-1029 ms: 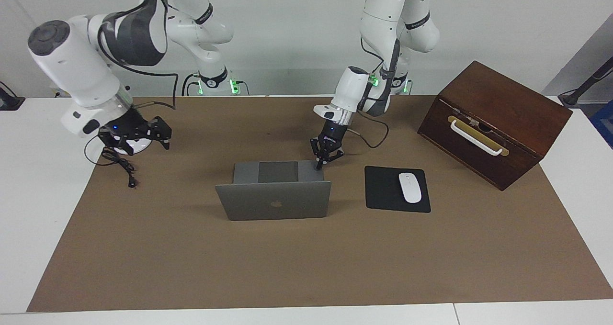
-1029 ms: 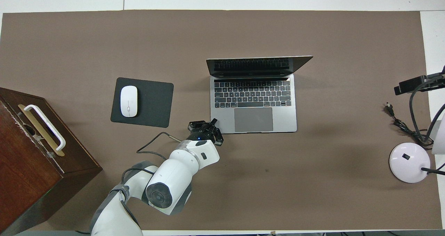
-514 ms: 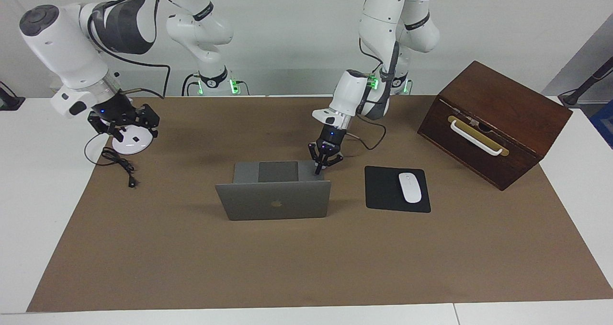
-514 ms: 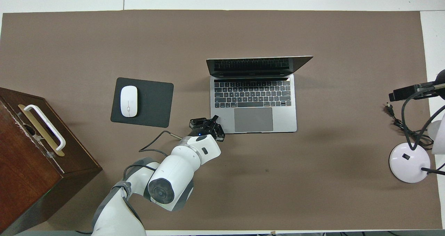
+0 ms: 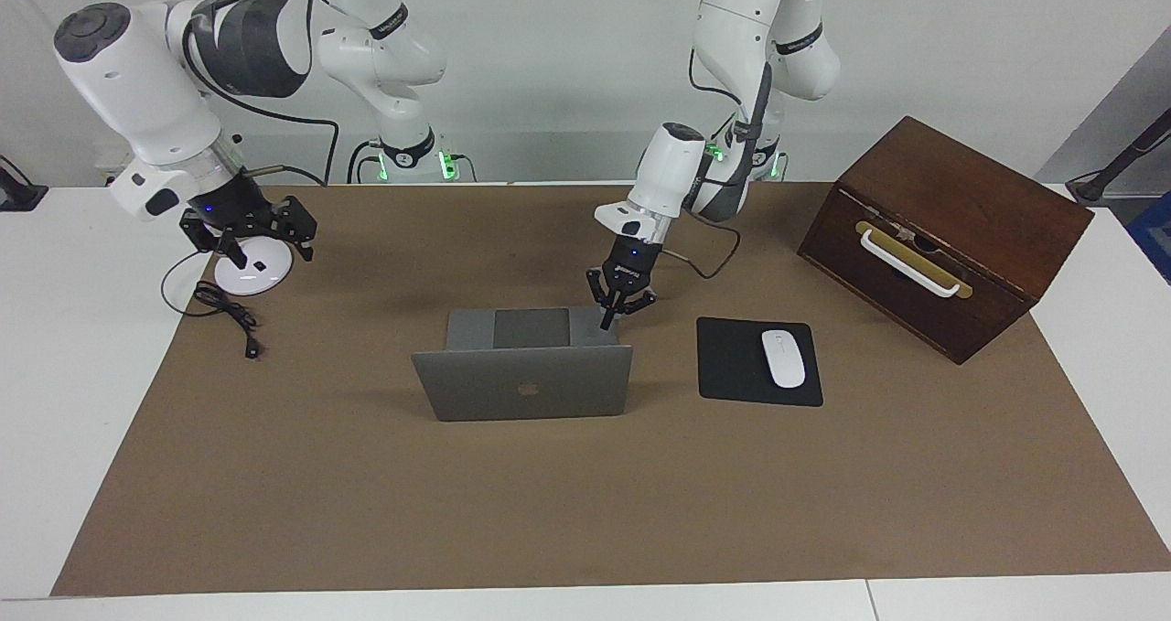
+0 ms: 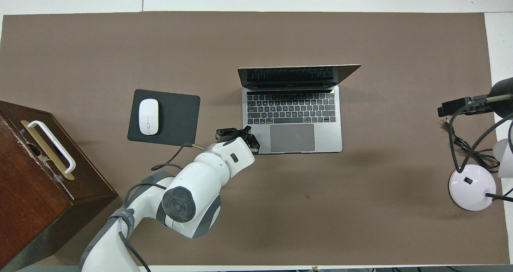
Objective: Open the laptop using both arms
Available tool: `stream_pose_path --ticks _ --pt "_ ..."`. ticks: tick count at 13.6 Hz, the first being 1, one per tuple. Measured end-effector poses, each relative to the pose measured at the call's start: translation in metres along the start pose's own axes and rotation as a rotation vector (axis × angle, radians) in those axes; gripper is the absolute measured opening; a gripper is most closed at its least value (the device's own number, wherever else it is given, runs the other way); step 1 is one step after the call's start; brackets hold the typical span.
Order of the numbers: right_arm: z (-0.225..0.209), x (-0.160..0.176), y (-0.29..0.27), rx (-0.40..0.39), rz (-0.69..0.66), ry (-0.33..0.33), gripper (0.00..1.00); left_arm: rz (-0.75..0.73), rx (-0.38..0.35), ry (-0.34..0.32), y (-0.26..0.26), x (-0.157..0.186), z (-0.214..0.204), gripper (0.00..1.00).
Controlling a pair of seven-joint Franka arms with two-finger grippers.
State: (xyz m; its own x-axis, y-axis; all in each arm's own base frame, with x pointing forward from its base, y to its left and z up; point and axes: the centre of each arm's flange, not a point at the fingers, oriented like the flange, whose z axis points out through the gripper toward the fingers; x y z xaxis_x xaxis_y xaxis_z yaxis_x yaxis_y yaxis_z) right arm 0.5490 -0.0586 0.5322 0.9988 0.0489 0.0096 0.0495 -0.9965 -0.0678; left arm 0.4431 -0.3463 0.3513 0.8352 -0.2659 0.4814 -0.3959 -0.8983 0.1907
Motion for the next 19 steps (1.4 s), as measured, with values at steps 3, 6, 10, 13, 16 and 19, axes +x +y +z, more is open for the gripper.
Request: stream_pose_path --ticks 3,6,10,13,16,19 --pt "-0.001 0.000 -0.001 0.000 -0.002 0.002 1.00 -0.055 0.007 -0.145 -0.018 0.047 -0.041 0.01" --pt "-0.004 -0.001 -0.004 -0.001 -0.007 0.008 1.00 -0.083 0.041 -0.204 -0.051 0.079 -0.079 0.01" --pt "-0.005 -0.001 -0.004 -0.001 -0.007 0.009 1.00 -0.085 0.115 -0.250 -0.107 0.086 -0.110 0.01" --pt "-0.005 -0.001 -0.004 -0.001 -0.007 0.009 1.00 -0.087 0.129 -0.277 -0.149 0.087 -0.145 0.01" --pt "-0.009 -0.001 -0.005 -0.002 -0.008 0.016 1.00 -0.120 0.143 -0.287 -0.186 0.084 -0.177 0.22" --pt "-0.014 0.000 -0.005 -0.003 -0.009 0.019 1.00 -0.174 0.158 -0.294 -0.219 0.081 -0.203 0.55"
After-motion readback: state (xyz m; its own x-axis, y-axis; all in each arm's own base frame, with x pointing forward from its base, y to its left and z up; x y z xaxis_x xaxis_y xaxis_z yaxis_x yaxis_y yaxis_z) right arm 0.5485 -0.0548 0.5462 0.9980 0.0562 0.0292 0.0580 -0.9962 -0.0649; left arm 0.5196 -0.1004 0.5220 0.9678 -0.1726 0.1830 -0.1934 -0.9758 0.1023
